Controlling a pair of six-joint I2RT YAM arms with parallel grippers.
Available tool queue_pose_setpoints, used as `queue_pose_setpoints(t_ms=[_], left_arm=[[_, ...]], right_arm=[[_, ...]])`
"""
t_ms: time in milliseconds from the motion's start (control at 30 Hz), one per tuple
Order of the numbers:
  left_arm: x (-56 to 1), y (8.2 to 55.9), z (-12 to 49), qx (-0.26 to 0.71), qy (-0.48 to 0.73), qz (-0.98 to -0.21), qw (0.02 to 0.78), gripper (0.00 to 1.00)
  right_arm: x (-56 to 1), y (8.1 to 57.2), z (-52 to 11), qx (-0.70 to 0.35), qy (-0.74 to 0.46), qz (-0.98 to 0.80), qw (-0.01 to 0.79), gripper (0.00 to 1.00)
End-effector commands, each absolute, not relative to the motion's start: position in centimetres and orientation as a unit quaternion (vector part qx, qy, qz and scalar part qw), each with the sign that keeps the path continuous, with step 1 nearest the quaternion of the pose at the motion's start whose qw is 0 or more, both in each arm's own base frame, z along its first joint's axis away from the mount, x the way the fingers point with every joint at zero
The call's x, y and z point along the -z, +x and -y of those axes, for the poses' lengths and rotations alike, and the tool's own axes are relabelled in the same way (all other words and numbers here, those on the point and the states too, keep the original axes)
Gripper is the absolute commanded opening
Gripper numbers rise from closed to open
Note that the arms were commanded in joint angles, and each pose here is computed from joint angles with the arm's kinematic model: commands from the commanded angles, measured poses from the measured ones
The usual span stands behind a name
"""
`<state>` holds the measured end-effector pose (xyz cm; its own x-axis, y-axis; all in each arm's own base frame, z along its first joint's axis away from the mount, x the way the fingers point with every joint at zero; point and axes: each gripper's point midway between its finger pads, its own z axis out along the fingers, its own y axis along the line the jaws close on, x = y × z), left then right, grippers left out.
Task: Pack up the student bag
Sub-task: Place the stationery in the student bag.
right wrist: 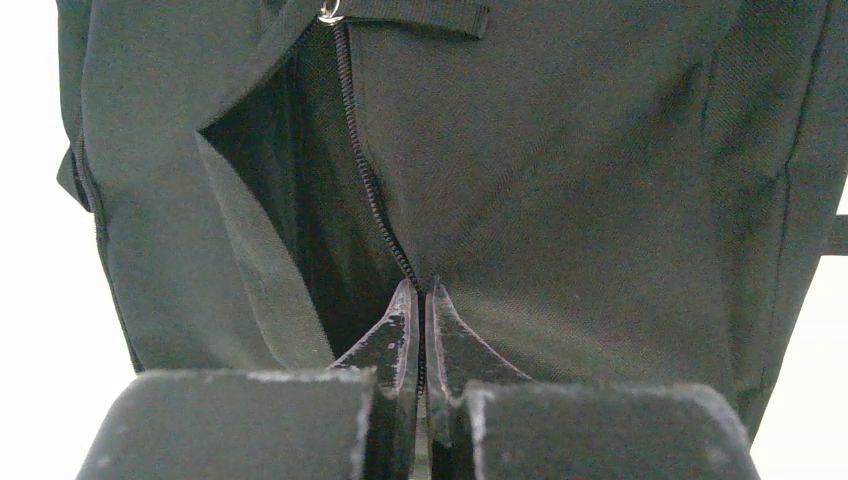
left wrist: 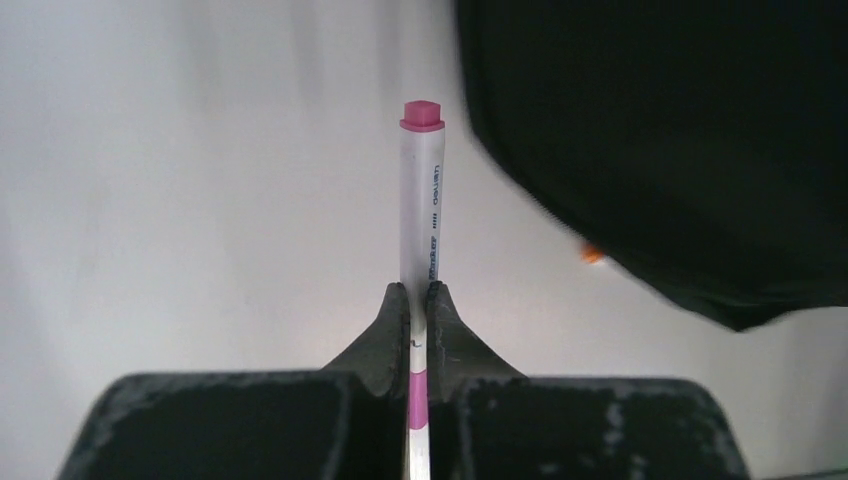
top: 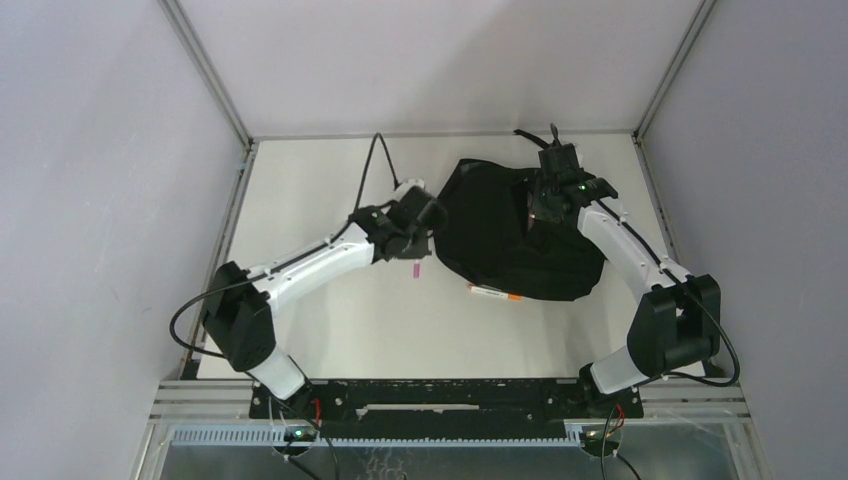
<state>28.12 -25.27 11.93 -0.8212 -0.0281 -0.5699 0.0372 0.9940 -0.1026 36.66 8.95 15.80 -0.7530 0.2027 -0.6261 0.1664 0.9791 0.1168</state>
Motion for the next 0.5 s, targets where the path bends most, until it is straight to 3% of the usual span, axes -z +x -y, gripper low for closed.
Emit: queue_pose_setpoints(t_ms=[0,133,467], left_arm=[[-21.2,30.7,30.1,0.171,0.071,-0.912,0.365,0.00],[-25.3,32.8,35.1,0.249,0.105,-0.885,0.378,0.00],[-26.1,36.4,45.6,0.398,0.121,-0.857,0.304,0.00]], right_arm=[[-18.2,37.6,-9.6,-0.056,0.108,-0.919,0.375,0.00],[-18.5,37.6,-9.8,-0.063,0.108,-0.918,0.377,0.00],[-18.6,37.1,-9.7,-0.064,0.109,-0.919,0.373,0.00]])
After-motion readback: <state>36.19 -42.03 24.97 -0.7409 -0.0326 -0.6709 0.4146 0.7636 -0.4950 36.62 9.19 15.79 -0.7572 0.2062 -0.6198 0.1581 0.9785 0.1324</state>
